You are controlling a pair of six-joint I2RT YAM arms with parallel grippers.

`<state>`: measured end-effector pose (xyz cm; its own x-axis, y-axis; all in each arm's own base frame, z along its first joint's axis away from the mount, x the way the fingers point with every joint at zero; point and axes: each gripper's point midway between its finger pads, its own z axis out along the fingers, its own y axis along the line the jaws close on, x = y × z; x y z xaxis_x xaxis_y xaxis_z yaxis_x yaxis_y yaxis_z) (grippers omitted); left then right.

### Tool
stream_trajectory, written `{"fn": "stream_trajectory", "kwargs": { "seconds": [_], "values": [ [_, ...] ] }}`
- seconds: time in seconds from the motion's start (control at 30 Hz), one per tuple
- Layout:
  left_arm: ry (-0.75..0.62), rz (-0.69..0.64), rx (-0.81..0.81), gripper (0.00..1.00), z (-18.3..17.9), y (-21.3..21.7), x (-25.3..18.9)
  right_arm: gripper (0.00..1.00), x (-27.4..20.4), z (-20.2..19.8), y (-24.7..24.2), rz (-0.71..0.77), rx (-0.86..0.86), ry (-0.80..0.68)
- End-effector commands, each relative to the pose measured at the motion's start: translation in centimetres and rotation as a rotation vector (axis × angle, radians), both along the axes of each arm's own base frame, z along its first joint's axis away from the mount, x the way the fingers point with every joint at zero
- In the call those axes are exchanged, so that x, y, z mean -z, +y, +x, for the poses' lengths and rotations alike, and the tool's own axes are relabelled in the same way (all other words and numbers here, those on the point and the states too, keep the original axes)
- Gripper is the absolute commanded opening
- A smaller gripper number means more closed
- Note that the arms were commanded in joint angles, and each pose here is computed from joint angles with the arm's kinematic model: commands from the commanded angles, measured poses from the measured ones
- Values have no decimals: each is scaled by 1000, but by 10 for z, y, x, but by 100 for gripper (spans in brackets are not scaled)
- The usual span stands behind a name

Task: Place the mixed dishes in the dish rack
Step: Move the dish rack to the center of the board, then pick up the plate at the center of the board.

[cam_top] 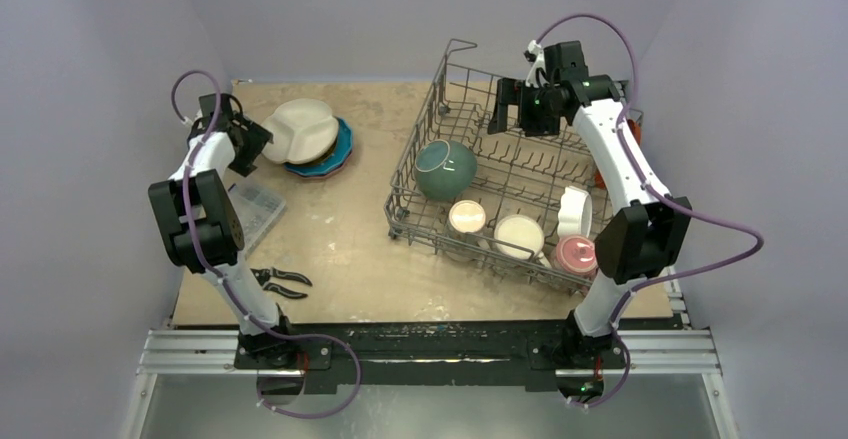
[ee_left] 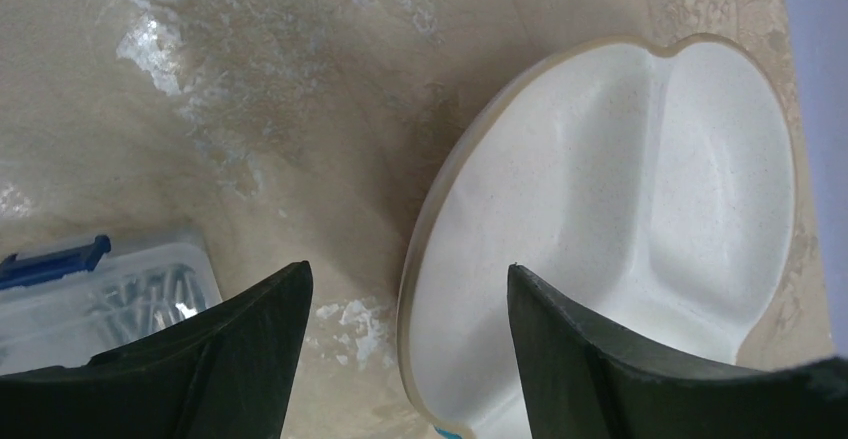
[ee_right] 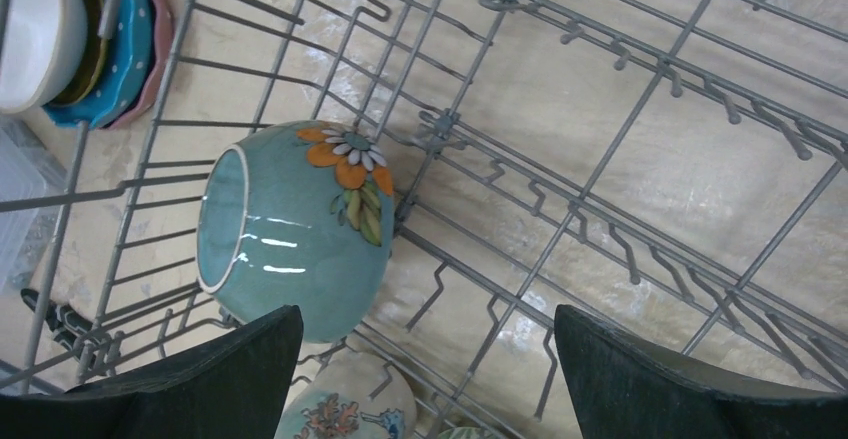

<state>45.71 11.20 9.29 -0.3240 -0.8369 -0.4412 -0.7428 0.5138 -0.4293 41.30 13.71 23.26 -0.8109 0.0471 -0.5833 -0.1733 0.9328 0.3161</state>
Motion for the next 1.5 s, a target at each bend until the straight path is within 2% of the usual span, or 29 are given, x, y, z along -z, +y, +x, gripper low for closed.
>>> {"fn": "stream_trajectory", "kwargs": {
  "seconds": [0.0,0.1,0.4,0.63,0.83,1.07,1.47],
  "values": [
    [-89,49,40,69,25,13,-11,98,-24,3,3,51,-37,-48],
    [-147,19,68,66,38,7,-11,98,-26,1,1,45,-35,-55],
    [-206,-64,11,56,55,4,4,98,-29,2,1,46,-36,-62],
    [-225,-75,-22,46,51,3,8,98,-30,2,1,45,-38,-63],
    [-244,-105,-13,29,46,-5,16,98,-31,0,2,47,-42,-65],
    [-308,-93,-2,6,44,-6,3,98,-33,-3,2,52,-45,-69],
    [-352,-80,42,0,37,-11,-35,98,-36,-8,3,67,-49,-72]
  ]
}}
